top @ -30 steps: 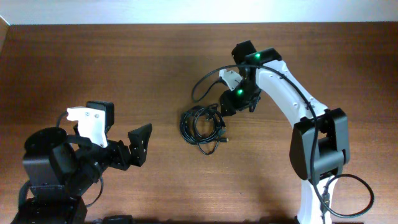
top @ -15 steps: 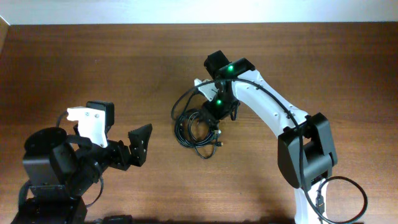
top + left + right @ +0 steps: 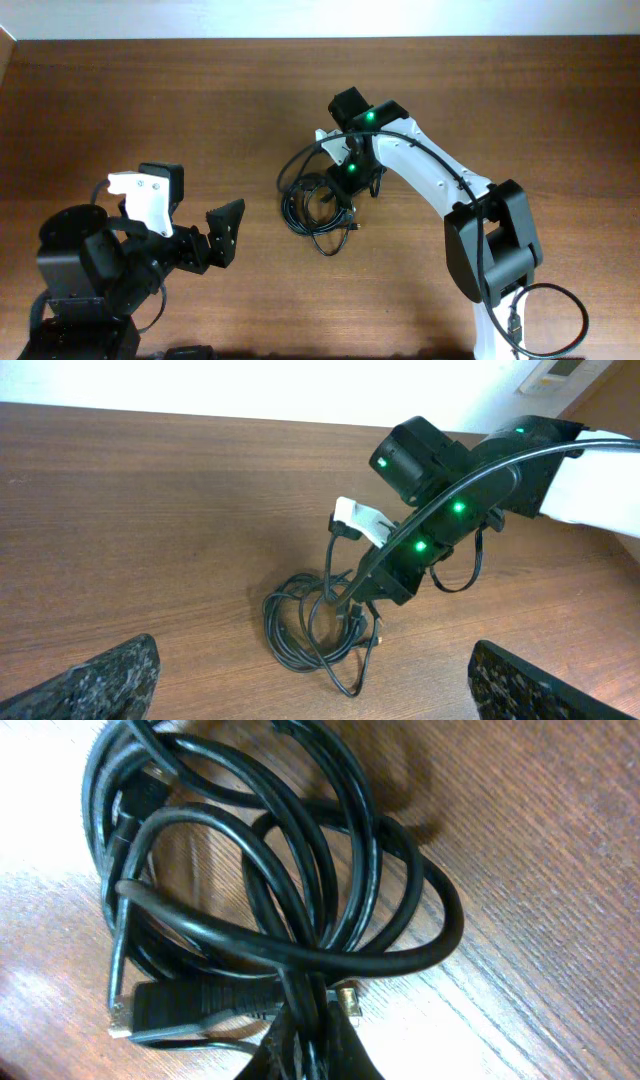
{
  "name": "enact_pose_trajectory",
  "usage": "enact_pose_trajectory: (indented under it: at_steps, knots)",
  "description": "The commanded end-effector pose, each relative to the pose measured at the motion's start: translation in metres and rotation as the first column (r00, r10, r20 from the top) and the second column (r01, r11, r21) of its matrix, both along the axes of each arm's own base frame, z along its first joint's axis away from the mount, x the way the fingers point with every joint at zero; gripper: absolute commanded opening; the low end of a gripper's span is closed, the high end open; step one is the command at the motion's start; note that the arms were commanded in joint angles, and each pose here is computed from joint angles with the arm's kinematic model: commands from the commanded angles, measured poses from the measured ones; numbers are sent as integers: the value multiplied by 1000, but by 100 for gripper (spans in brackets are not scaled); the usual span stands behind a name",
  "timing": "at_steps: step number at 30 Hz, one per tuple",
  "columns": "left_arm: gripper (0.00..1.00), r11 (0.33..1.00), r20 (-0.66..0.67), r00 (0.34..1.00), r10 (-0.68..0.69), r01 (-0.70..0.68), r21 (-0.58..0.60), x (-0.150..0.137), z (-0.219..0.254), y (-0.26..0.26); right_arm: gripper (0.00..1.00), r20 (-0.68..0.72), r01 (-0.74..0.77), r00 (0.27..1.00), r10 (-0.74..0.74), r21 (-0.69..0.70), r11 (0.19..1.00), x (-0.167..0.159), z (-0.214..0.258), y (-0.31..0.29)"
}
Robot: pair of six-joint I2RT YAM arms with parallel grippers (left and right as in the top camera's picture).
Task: Untangle cables
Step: 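Grasp the cable bundle with the right gripper and lift it up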
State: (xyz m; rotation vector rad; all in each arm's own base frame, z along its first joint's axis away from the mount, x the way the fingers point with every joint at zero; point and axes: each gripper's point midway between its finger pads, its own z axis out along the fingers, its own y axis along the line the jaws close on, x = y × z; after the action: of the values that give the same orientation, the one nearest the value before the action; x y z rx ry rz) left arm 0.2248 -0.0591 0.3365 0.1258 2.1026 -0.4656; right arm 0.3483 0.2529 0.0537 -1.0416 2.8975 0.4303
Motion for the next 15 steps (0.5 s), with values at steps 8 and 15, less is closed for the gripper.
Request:
enact_pose_trajectory:
  at_steps: [8, 15]
  knots:
    - [99, 1000, 6, 1000, 11, -11, 12, 2, 2, 3, 4, 319, -54, 947, -31, 254, 966, 49, 187, 41]
    - [99, 996, -41, 995, -87, 87, -18, 16, -8, -11, 4, 541, -169, 817, -197, 553, 816, 26, 377, 50]
